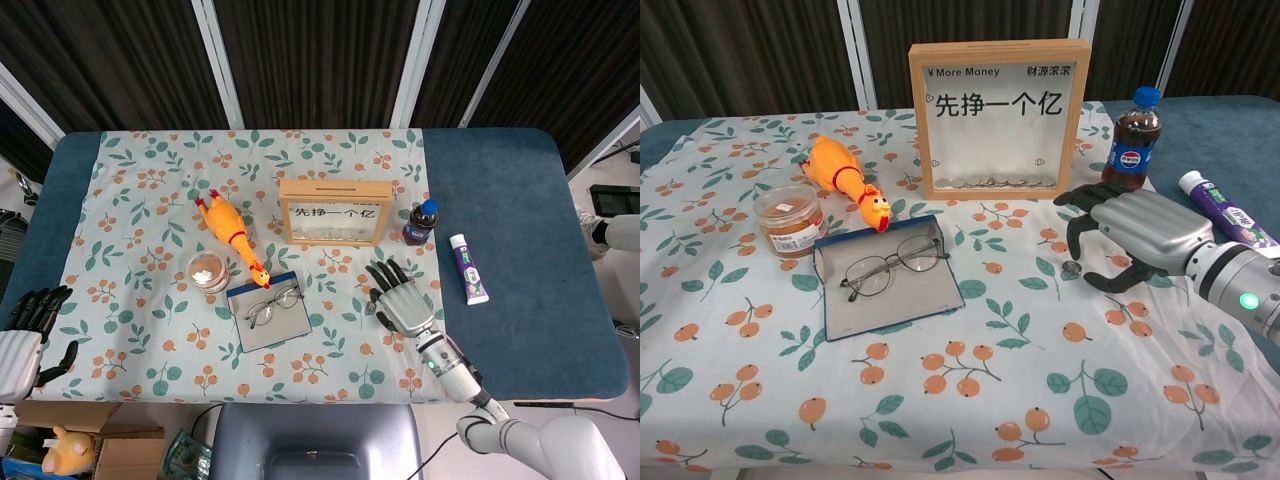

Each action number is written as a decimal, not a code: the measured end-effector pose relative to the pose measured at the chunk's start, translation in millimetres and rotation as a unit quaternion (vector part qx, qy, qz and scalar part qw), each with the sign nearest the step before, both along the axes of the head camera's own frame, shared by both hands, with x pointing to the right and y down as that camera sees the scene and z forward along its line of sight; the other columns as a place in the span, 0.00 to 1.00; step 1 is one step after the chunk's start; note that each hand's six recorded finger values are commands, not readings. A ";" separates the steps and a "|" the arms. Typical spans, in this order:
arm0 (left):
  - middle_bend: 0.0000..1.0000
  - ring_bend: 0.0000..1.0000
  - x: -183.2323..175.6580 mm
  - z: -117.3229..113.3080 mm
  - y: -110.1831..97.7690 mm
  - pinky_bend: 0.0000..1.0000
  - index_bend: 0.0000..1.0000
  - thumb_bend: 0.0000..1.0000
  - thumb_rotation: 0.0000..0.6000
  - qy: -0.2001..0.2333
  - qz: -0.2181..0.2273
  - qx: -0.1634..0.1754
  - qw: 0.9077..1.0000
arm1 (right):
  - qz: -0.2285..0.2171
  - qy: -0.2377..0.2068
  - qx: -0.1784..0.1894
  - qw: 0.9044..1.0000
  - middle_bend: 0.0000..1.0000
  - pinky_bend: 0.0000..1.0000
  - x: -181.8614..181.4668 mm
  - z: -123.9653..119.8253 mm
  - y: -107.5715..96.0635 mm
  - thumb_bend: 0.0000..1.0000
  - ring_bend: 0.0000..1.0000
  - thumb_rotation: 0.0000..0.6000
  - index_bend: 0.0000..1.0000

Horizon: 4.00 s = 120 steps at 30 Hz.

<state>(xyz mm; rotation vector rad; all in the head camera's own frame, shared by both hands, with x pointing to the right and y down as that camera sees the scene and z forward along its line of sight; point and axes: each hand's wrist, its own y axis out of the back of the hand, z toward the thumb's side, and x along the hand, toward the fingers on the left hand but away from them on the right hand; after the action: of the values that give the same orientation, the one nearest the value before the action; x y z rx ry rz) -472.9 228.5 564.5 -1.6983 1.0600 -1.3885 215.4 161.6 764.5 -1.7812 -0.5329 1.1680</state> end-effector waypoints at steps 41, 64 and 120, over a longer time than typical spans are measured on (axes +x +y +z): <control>0.07 0.01 -1.7 -2.3 -0.4 0.01 0.00 0.45 1.00 0.000 -0.006 0.006 1.000 | -0.015 0.024 -0.013 1.000 0.19 0.07 -7.0 3.1 0.0 0.51 0.00 1.00 0.57; 0.07 0.01 -3.0 -3.2 -0.1 0.01 0.00 0.45 1.00 0.001 -0.006 0.006 1.000 | -0.025 0.034 -0.012 0.999 0.19 0.07 -14.9 5.0 -4.9 0.58 0.00 1.00 0.62; 0.08 0.01 -4.3 -3.3 -0.8 0.01 0.00 0.45 1.00 0.006 -0.010 0.003 1.000 | -0.009 -0.015 0.055 0.998 0.23 0.10 -37.8 -23.3 -31.4 0.69 0.01 1.00 0.72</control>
<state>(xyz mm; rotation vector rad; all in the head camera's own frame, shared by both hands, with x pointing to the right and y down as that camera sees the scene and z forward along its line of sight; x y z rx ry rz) -477.2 227.7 561.2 -1.6980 1.0902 -1.3875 177.6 130.2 741.2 -1.7082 -0.5863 1.0803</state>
